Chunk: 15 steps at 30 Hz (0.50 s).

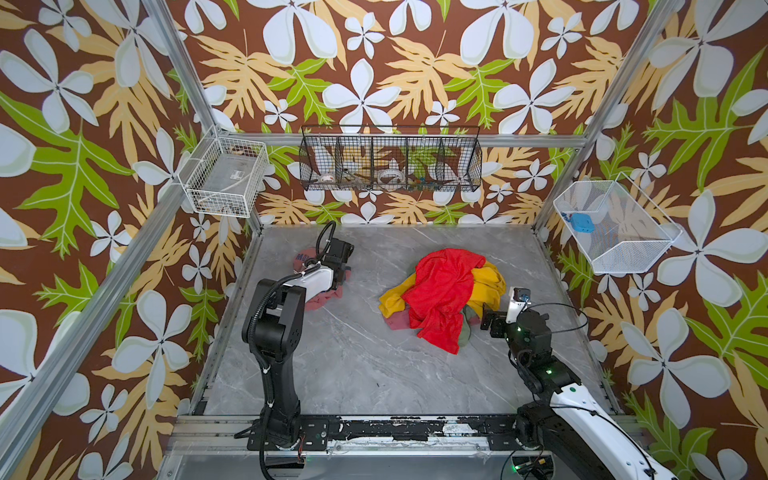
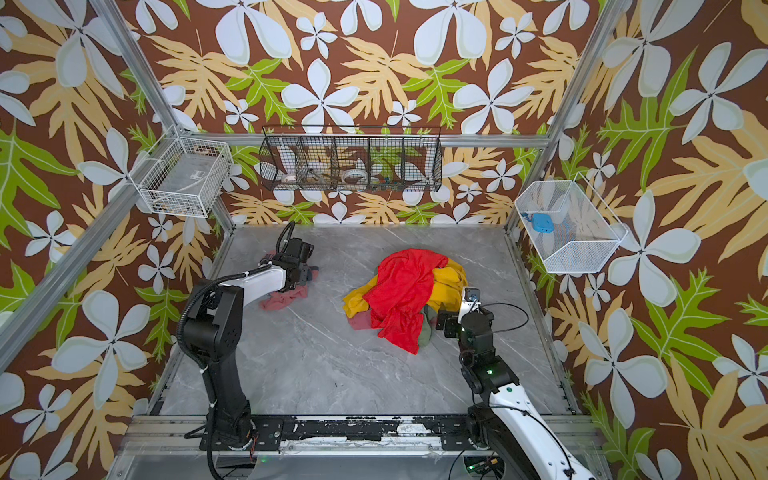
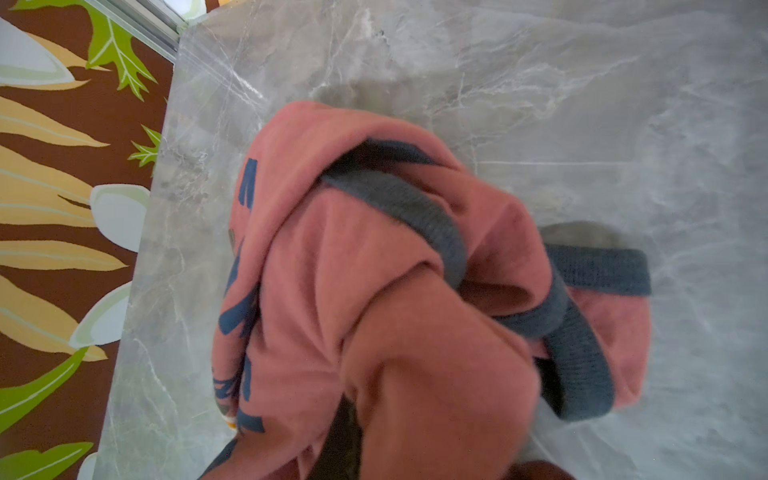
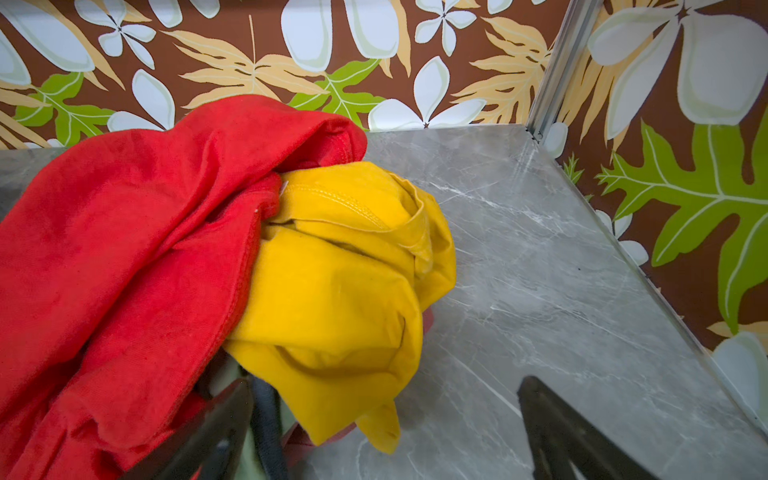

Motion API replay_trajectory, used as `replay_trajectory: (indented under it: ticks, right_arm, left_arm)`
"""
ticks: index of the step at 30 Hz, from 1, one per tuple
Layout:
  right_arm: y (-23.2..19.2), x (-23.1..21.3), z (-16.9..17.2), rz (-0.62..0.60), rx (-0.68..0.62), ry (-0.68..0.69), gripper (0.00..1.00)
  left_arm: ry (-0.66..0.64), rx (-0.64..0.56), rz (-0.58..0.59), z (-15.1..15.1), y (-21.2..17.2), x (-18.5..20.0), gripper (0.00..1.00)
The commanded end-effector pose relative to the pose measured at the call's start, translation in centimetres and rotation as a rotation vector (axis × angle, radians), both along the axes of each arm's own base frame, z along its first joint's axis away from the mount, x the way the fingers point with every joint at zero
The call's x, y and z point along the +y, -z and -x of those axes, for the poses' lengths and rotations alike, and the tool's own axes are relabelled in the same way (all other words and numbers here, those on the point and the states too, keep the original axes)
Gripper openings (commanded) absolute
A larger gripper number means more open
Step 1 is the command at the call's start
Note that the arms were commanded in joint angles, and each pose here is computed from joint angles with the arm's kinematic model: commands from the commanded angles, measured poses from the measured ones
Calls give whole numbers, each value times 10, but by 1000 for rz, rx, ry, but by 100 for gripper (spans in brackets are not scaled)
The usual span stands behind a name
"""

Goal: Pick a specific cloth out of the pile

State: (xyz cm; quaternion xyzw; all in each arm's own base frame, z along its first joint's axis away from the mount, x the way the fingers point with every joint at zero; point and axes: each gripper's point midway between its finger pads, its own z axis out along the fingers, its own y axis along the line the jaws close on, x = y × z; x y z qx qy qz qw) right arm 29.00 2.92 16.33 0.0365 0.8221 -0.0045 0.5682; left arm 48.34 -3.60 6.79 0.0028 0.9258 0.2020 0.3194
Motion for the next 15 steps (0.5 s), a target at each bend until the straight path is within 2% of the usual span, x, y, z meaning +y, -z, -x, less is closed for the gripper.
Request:
replay_trajectory:
  ticks: [1, 9, 15]
  right_arm:
    - [-6, -3, -1, 5, -32, 19, 100]
    - [-2, -8, 1, 15, -32, 39, 100]
    - [0, -13, 0, 45, -68, 62, 100]
  left_arm:
    - [-13, -21, 26, -7, 1, -3, 14]
    - [-7, -7, 47, -5, 13, -6, 59]
    - [1, -53, 76, -1, 4, -8, 78]
